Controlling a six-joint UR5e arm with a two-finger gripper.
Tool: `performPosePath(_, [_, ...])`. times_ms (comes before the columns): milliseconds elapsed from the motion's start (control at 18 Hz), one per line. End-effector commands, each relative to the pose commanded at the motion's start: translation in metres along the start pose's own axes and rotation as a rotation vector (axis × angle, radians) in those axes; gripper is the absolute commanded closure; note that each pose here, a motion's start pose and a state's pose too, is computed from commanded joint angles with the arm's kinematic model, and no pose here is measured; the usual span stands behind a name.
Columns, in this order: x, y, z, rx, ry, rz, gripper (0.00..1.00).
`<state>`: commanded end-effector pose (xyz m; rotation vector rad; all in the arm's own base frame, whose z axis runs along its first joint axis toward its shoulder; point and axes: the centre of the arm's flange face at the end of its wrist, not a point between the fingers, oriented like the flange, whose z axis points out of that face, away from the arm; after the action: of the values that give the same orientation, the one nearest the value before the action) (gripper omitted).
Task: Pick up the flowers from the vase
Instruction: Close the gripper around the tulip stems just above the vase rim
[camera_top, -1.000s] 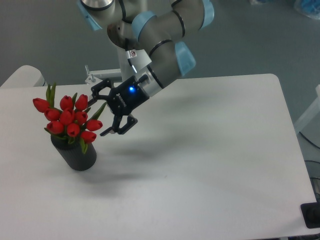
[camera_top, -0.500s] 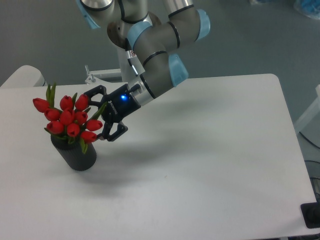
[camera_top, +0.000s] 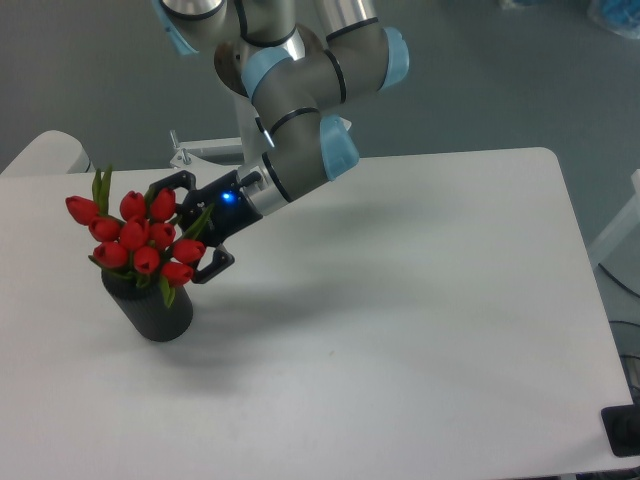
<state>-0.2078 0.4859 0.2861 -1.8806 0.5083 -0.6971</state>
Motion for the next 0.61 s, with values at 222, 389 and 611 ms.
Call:
performPosePath(222, [0.0019,0.0029,0.0018,0.003,0.004,-0.013,0.3])
performPosePath(389, [0.0026,0.0012,0.0014,0.007,0.003,-0.013,0.63])
performPosePath(611, [0.003,-0.0001,0.0003,0.011,0.002,-0.014,0.79])
